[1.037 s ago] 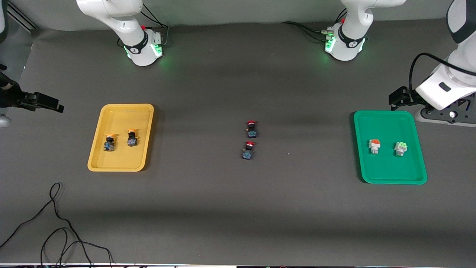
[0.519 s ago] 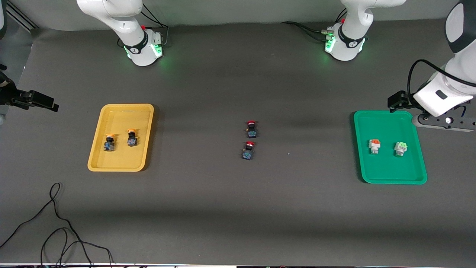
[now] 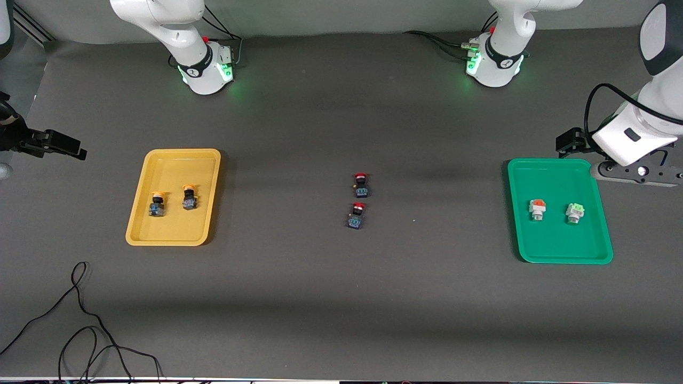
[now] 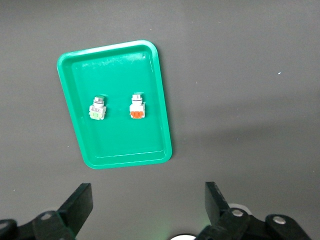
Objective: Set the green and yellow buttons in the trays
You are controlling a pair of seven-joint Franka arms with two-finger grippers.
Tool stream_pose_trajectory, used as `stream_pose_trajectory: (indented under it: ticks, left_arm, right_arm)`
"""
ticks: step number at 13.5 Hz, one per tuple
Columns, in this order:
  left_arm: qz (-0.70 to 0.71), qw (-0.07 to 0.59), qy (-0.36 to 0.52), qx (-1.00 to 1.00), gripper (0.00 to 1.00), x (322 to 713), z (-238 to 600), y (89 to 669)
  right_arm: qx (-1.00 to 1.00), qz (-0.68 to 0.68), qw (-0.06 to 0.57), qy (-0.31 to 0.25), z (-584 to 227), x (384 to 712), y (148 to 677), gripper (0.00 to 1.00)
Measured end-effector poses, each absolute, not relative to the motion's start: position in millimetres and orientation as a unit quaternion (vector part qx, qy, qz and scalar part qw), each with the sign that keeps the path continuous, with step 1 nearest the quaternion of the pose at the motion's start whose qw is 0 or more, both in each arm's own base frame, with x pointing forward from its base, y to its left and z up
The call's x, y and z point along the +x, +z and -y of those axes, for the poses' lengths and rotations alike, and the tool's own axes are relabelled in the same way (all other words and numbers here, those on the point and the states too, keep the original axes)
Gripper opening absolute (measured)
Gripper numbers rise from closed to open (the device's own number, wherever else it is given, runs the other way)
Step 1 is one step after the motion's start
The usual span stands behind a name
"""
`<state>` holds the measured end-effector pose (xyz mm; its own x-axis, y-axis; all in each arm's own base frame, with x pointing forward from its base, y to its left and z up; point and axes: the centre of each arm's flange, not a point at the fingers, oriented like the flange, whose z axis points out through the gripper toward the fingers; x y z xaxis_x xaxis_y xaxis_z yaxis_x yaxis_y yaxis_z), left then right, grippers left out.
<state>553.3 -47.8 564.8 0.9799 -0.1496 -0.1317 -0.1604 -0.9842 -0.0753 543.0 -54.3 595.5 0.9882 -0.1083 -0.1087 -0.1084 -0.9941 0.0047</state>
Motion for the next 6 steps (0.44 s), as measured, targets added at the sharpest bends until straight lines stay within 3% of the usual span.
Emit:
stream_pose_trajectory:
  ticks: [6]
  left_arm:
    - [-0.078, 0.043, 0.064, -0.994, 1.00, 553.7, 47.8, 563.8]
  right_arm:
    - [-0.997, -0.056, 0.001, 0.054, 56.5, 542.8, 595.9, 1.00]
